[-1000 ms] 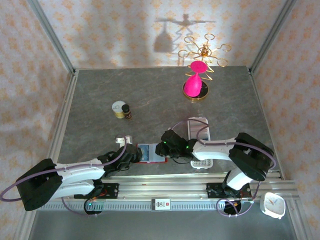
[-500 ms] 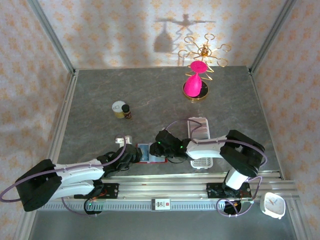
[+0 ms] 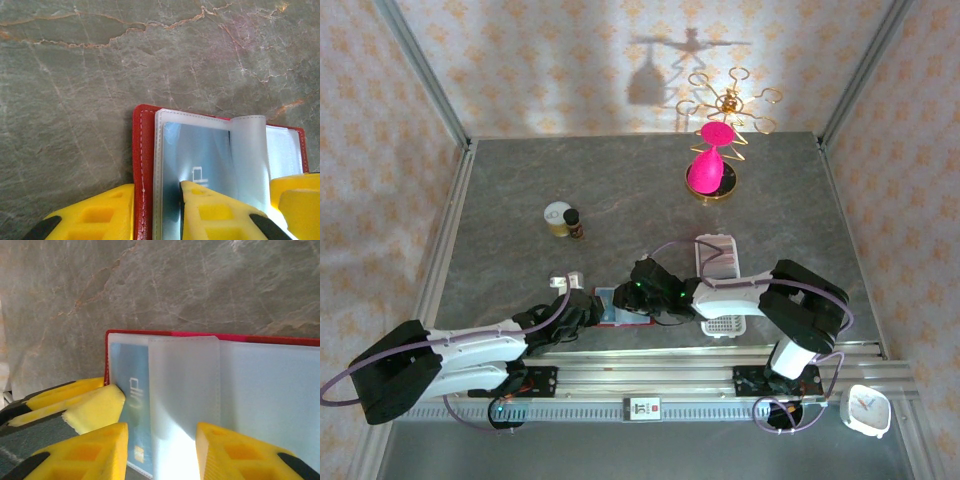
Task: Put the credit cards into the card holder
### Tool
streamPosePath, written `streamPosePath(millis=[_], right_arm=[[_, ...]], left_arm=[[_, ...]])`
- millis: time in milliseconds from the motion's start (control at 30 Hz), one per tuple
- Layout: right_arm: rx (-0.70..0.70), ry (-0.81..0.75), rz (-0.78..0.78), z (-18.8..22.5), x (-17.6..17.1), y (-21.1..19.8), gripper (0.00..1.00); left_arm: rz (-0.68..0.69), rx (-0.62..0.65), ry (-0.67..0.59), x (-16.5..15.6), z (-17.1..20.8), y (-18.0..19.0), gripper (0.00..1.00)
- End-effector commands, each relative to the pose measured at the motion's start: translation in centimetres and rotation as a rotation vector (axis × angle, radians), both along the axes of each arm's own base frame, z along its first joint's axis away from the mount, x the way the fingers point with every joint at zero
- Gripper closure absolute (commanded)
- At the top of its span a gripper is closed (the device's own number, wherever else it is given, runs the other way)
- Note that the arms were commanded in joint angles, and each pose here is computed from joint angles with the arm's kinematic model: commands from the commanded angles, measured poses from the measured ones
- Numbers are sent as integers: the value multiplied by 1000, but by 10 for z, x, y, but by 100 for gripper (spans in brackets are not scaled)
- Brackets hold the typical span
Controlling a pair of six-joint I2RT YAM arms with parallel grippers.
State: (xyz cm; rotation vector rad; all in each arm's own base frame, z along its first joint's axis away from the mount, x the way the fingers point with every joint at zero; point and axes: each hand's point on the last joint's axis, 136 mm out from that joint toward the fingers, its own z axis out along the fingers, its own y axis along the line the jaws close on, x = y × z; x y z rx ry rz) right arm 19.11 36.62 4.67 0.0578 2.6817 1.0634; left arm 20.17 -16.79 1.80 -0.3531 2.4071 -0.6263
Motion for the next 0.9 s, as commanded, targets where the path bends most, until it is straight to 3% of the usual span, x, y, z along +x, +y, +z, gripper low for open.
streamPosePath(millis=[0,867], right_arm=[[38,0,1,6,-3,6,60],[193,31,15,23,-4,31,60]], left_arm=[[-67,-5,139,-29,-25,-1,75],[3,-51,90,-26,-17,11,74]])
